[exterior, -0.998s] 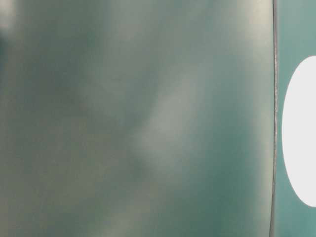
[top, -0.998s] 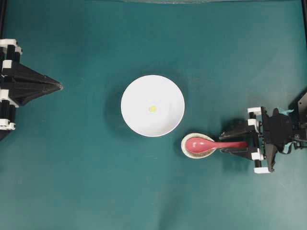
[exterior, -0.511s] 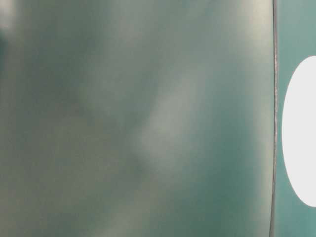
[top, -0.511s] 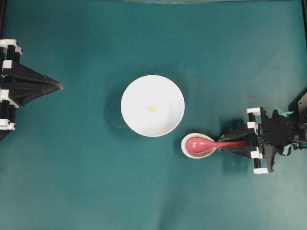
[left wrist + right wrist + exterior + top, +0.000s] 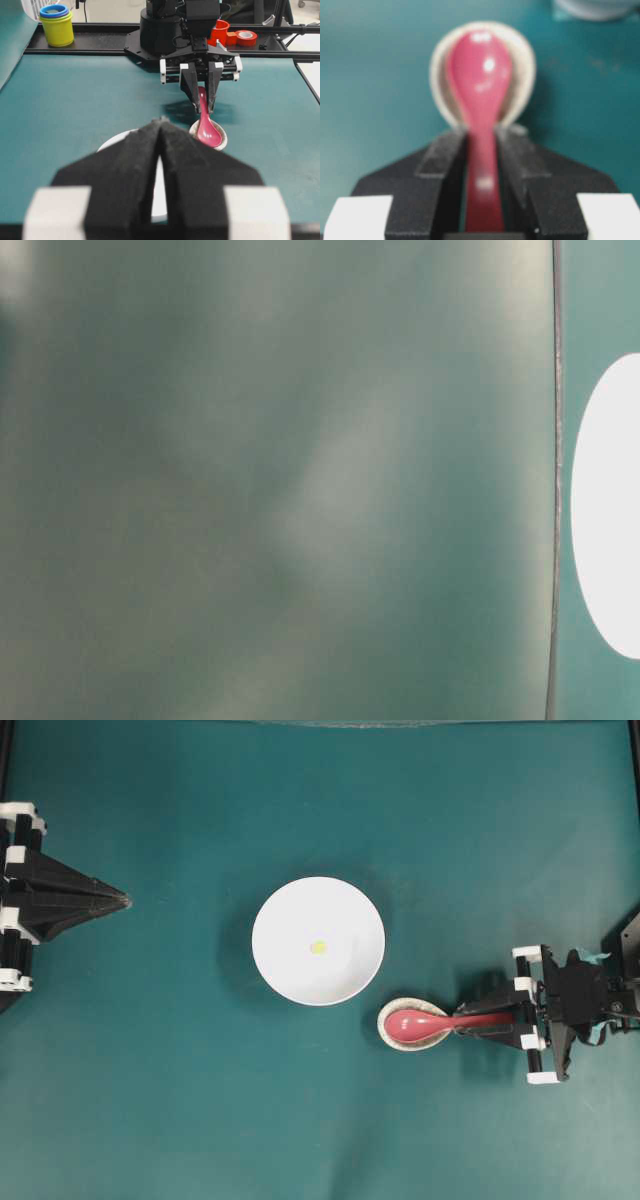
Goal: Scoop the yellow hexagonal prism block from the bowl with a spoon using the right arm.
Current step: 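Lift the spoon off the rest and carry it over the bowl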
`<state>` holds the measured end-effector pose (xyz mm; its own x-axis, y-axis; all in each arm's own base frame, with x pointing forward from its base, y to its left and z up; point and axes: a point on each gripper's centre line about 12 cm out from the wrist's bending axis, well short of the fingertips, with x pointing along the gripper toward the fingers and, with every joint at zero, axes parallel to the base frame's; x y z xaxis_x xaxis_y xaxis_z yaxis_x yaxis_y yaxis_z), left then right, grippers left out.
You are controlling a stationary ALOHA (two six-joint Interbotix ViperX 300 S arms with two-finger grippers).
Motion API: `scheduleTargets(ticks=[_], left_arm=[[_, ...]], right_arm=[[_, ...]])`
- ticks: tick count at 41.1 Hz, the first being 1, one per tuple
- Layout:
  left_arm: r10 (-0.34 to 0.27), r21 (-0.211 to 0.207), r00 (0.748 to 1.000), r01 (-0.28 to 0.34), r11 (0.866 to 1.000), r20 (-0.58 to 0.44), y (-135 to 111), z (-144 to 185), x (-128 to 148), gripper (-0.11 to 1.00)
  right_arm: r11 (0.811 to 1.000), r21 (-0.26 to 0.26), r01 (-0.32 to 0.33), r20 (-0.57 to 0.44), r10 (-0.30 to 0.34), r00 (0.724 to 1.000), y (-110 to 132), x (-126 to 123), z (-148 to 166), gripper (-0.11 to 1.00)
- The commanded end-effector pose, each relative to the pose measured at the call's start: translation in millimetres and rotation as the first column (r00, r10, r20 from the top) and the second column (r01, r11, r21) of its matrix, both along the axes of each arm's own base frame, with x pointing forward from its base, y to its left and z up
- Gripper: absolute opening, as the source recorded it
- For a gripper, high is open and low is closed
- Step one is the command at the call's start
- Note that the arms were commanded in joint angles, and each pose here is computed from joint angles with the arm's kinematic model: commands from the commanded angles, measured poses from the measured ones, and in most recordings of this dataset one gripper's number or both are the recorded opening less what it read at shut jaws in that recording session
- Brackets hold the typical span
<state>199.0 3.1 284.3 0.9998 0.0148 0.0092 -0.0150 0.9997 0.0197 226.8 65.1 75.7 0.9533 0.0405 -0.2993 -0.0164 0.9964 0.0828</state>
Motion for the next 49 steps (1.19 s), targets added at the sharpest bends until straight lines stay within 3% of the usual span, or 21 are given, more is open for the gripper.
scheduleTargets(ticks=[1, 9, 19, 36, 49], left_arm=[[0.001, 0.003, 1.000, -0.001, 1.000, 0.026, 0.3, 10.4, 2.2, 0.00], [0.001, 0.002, 0.999, -0.001, 1.000, 0.046, 0.2, 15.1, -0.7, 0.00], [0.001, 0.002, 0.999, -0.001, 1.000, 0.043, 0.2, 17.2, -3.9, 0.00], [0.001, -0.010, 1.000, -0.001, 1.000, 0.025, 0.2, 13.9, -2.3, 0.00], [0.001, -0.010, 1.000, -0.001, 1.000, 0.019, 0.2, 12.7, -1.3, 0.00]], right_arm=[[1.000, 0.025, -0.004, 0.053, 0.003, 0.999, 2.5, 3.3, 13.1, 0.25], [0.997, 0.083, 0.007, 0.129, -0.018, 0.991, -0.2, 6.5, 40.4, 0.25], [0.992, 0.118, 0.043, 0.111, -0.057, 0.992, -12.9, 12.9, 71.1, 0.25], [0.995, 0.080, 0.059, -0.092, -0.051, 0.994, -45.4, 49.3, 140.0, 0.25], [0.987, 0.115, 0.114, -0.273, -0.079, 0.959, -79.5, 74.2, 160.4, 0.25]])
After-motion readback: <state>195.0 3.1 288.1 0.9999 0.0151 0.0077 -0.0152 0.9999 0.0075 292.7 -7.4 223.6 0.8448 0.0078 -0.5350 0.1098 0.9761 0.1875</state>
